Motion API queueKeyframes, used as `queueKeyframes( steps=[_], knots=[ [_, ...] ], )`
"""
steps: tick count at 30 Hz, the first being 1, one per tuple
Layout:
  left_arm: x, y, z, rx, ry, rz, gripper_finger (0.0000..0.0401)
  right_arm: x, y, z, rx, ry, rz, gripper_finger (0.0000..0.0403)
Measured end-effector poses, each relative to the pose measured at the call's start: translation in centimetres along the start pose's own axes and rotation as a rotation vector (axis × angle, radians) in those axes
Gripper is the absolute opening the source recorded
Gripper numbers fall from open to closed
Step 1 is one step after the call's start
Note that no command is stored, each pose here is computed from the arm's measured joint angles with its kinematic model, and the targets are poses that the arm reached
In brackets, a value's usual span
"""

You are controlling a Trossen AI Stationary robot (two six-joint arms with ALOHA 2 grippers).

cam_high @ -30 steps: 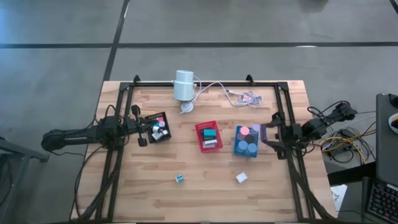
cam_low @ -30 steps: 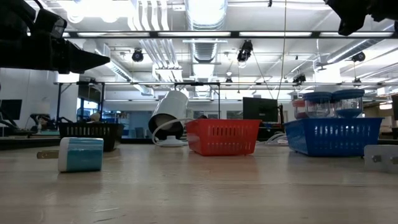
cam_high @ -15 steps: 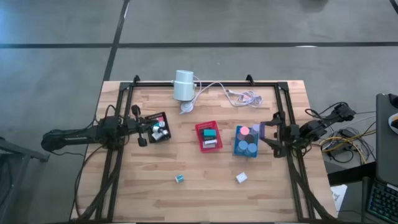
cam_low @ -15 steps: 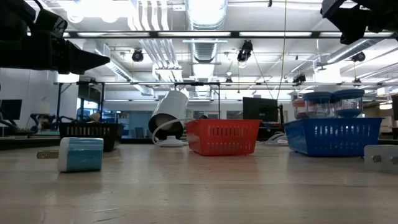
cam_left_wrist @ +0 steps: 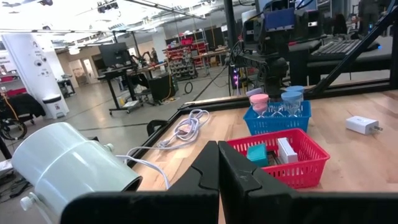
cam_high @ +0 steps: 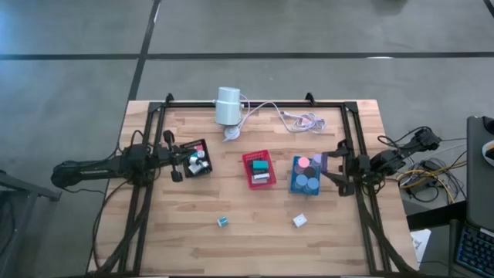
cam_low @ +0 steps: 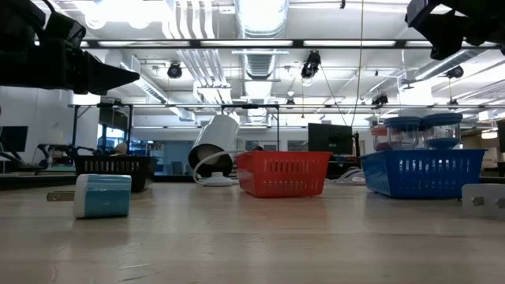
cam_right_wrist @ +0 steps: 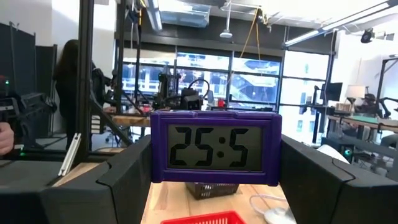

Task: Pick & Place Office items
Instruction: Put the blue digital clock into the red bin

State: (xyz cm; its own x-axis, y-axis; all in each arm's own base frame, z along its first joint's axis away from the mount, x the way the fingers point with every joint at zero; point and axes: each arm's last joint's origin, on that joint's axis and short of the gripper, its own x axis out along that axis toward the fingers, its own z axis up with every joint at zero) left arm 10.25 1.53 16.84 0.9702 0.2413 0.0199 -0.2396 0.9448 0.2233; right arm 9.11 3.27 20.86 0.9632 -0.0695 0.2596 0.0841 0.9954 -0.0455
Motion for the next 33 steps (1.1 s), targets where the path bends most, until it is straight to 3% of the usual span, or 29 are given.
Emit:
queueKeyframes(
  steps=[9,13,27,33],
  knots=[
    [0.0,0.0,0.0,0.0,-0.001,0.0,0.0,0.7,0.2,0.9,-0.011,-0.015,-0.015,0.0282],
    [0.0,0.0,0.0,0.0,0.0,0.0,0.0,2.1,0.5,2.3,-0.023,0.045,-0.113,0.0281],
    [0.0,0.0,0.0,-0.023,-0.001,0.0,0.0,10.9,1.4,6.4,-0.123,0.476,-0.278,0.028],
    [0.0,0.0,0.0,-0.023,0.0,0.0,0.0,16.5,0.3,5.9,-0.15,0.677,-0.295,0.028]
  ],
)
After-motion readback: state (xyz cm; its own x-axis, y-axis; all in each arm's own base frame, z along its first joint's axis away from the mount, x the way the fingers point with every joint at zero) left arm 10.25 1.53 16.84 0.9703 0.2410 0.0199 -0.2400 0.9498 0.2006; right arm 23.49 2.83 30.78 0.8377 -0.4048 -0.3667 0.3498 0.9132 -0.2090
